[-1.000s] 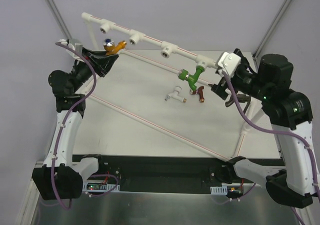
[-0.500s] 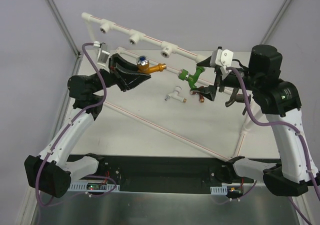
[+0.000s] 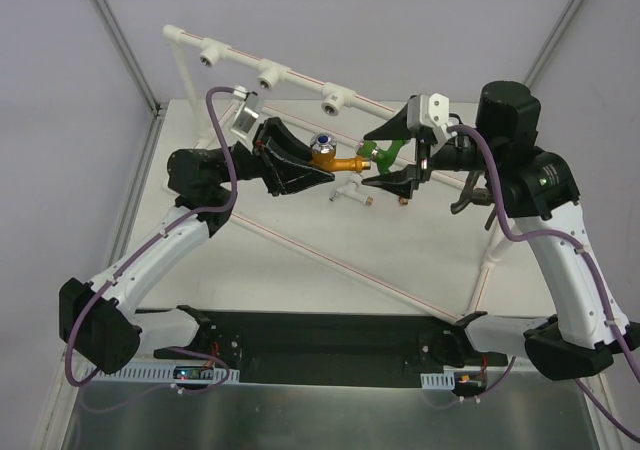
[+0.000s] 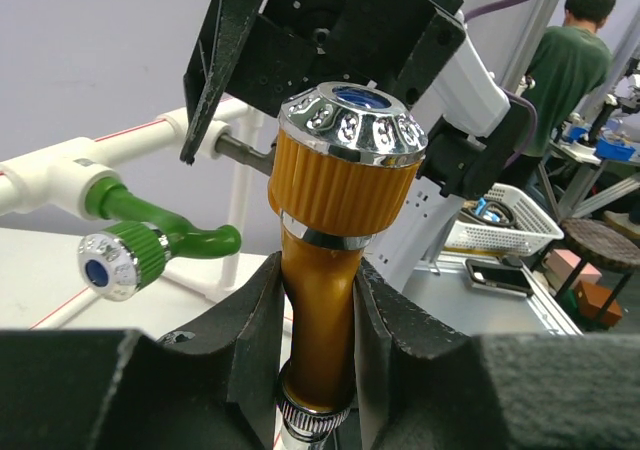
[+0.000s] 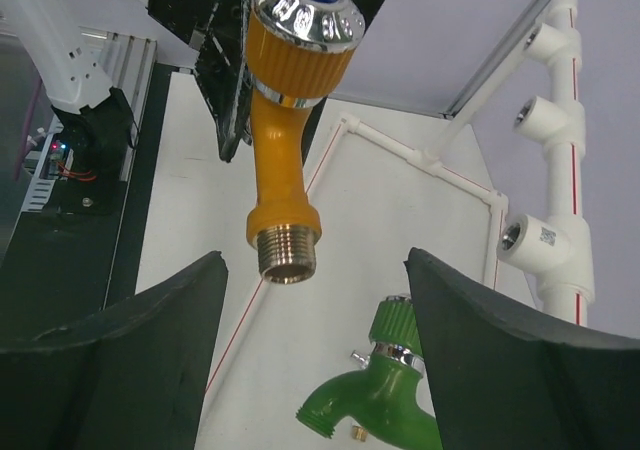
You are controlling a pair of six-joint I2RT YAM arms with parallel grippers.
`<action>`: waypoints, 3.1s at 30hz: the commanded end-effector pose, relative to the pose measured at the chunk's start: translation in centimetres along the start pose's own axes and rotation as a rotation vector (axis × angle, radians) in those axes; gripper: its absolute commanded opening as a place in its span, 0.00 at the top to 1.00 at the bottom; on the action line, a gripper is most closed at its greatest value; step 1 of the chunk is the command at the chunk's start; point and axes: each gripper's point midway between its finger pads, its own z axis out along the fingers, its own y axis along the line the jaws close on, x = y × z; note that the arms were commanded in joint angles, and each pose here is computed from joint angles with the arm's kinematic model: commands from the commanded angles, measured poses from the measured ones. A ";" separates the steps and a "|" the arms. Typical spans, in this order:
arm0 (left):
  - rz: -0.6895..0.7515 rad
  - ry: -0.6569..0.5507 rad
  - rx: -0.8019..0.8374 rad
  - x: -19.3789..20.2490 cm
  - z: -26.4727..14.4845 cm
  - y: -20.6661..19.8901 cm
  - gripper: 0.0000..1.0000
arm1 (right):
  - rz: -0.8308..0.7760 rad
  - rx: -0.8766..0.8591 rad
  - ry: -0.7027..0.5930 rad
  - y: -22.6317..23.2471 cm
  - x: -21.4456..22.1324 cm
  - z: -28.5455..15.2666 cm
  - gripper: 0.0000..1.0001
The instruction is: Install the water faucets
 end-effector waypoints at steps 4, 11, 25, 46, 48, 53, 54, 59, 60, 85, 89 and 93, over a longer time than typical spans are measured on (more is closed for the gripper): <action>0.094 -0.035 0.090 -1.8 1.2 -2.4 1.00 | -0.022 -0.082 -0.075 0.9 -1.6 1.3 0.40; 0.098 -0.048 0.084 -1.9 1.3 -2.2 1.00 | -0.009 -0.107 -0.070 1.4 -1.2 2.1 0.70; 0.359 0.176 -0.126 -0.9 -0.4 -0.2 0.38 | 0.020 -0.060 -0.044 0.2 -0.8 2.4 0.98; 0.219 0.196 -0.144 -0.6 0.8 2.1 0.58 | 0.014 -0.053 -0.054 -0.9 -0.5 3.2 0.98; 0.220 0.189 -0.127 -0.8 0.9 1.8 0.62 | 0.020 -0.055 -0.051 -0.9 -0.3 3.2 0.98; 0.172 0.161 -0.099 -1.2 1.2 1.1 0.85 | 0.025 -0.057 -0.046 -0.8 0.0 3.3 0.98; 0.175 0.152 -0.097 -1.4 1.2 1.1 0.91 | 0.028 -0.053 -0.044 -0.9 0.1 3.3 0.98; 0.152 0.120 -0.162 -1.9 0.3 2.0 1.00 | 0.024 0.010 0.000 -1.5 0.8 2.8 0.86; 0.161 0.109 -0.178 -2.3 0.0 1.9 1.00 | 0.021 0.033 0.014 -1.9 1.0 2.5 0.76; -0.140 -0.453 -1.148 -9.2 -23.2 15.0 1.00 | 0.026 0.691 0.788 -9.3 11.9 -13.5 0.17; -0.209 -0.492 -1.169 -9.3 -24.7 16.9 1.00 | 0.036 0.689 0.818 -9.9 13.4 -13.3 0.28; -0.277 -0.538 -1.152 -9.9 -25.1 18.5 1.00 | 0.031 0.690 0.828 -10.6 14.3 -12.9 0.55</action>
